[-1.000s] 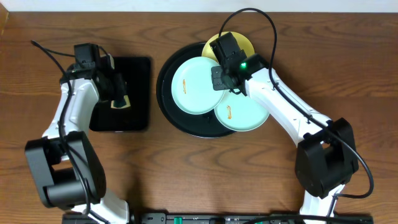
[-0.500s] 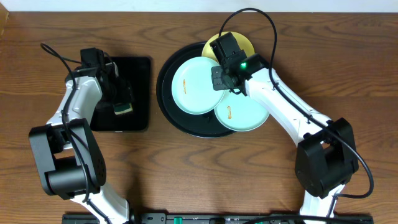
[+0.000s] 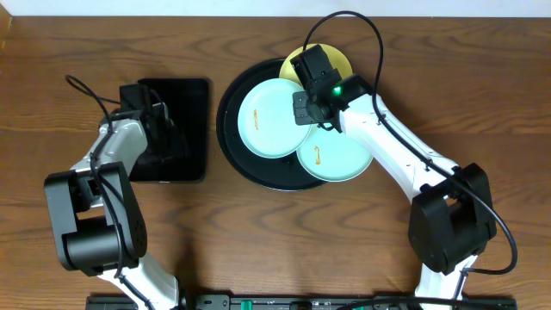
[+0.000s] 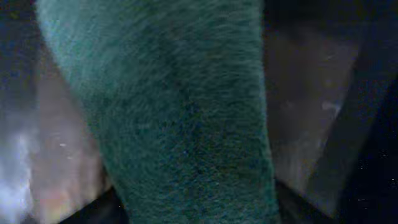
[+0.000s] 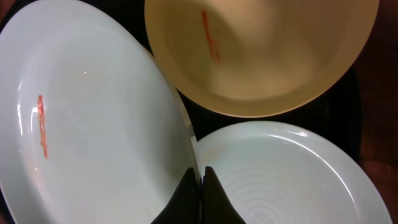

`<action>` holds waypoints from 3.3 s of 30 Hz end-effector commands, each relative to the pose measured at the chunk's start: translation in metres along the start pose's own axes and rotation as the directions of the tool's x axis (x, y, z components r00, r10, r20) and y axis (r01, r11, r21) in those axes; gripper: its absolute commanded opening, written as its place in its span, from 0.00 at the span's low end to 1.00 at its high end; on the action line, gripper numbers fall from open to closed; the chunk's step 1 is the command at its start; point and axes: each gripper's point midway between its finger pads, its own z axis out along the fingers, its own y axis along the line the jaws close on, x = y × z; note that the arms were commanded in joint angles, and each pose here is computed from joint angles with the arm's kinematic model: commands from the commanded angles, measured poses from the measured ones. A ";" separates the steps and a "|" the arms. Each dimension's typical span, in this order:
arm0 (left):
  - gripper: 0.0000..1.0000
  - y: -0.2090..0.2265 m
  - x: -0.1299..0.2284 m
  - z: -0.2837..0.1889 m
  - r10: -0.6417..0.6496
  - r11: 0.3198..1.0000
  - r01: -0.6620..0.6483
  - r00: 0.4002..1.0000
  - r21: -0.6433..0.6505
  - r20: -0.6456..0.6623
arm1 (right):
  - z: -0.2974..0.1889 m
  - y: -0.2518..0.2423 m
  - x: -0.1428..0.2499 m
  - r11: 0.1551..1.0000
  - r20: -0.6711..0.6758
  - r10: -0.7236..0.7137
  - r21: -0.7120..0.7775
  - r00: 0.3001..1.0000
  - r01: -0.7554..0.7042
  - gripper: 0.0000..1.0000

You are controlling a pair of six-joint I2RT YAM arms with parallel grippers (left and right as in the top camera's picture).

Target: Clean dirty plates on tray and stack at the side

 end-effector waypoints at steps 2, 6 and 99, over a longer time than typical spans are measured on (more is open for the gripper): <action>0.25 0.011 0.002 0.002 0.005 0.998 -0.005 1.000 -0.055 0.002 | 0.004 -0.005 0.002 1.000 -0.007 0.013 0.015 1.000 -0.013 0.01; 0.11 0.009 -0.011 -0.008 0.008 0.999 -0.006 0.999 -0.052 0.039 | 0.004 -0.005 0.001 1.000 -0.006 0.014 0.015 1.000 -0.014 0.01; 0.66 -0.018 -0.042 -0.020 0.113 0.990 -0.129 0.970 0.063 0.214 | 0.022 0.001 0.010 0.998 0.005 0.058 -0.035 0.998 -0.058 0.02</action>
